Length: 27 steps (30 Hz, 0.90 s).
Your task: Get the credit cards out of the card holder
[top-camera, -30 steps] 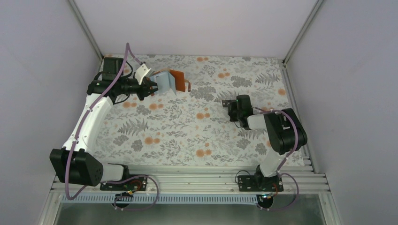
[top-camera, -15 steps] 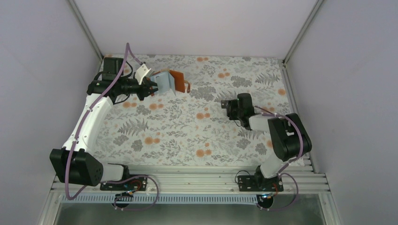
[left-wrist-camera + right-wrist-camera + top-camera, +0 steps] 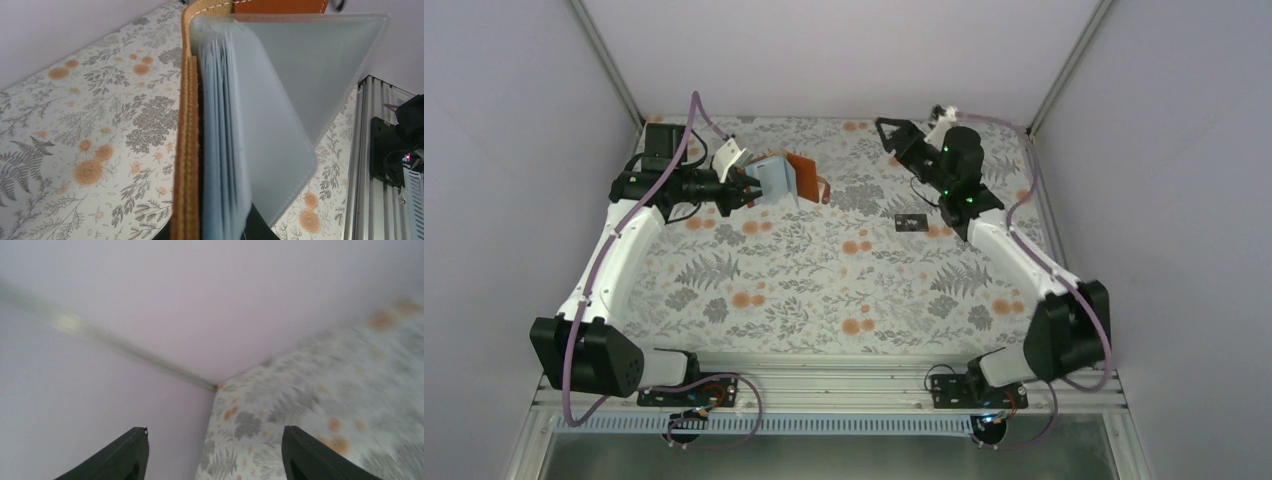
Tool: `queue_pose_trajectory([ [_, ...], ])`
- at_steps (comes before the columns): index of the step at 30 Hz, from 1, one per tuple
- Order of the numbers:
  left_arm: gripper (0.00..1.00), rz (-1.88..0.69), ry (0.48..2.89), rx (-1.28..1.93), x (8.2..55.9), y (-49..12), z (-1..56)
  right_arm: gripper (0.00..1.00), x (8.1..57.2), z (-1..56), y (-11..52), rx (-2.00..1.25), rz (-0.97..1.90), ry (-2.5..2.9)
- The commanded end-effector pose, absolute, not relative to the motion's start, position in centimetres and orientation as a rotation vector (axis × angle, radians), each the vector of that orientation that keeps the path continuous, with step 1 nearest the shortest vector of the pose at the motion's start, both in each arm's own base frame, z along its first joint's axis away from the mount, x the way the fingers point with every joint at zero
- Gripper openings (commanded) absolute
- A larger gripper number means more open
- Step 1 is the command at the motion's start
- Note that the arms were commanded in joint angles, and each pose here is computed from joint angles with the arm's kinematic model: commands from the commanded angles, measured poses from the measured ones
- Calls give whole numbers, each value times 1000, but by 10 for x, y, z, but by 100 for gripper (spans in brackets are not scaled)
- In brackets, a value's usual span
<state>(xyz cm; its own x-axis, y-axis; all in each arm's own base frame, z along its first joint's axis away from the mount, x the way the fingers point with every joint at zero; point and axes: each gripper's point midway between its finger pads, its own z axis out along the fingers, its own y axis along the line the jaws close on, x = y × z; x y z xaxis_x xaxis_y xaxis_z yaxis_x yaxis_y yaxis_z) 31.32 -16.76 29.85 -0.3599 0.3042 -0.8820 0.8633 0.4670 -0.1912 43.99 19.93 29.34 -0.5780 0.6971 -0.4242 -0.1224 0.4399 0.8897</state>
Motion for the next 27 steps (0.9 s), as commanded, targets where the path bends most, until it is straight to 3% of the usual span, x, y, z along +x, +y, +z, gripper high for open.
queue_pose_trajectory([
  [1,2,-876,1848,989,308,-169,306,71,354,382,272,-375,1050,1664],
  [6,2,-847,1889,941,317,-165,301,99,289,391,340,-733,979,1577],
  [14,2,-836,1893,923,318,-164,302,96,263,388,406,-754,748,1612],
  [19,3,-860,1873,948,313,-167,305,99,293,371,395,-586,627,1726],
  [27,2,-927,1836,983,302,-172,307,99,326,370,393,-358,675,1797],
])
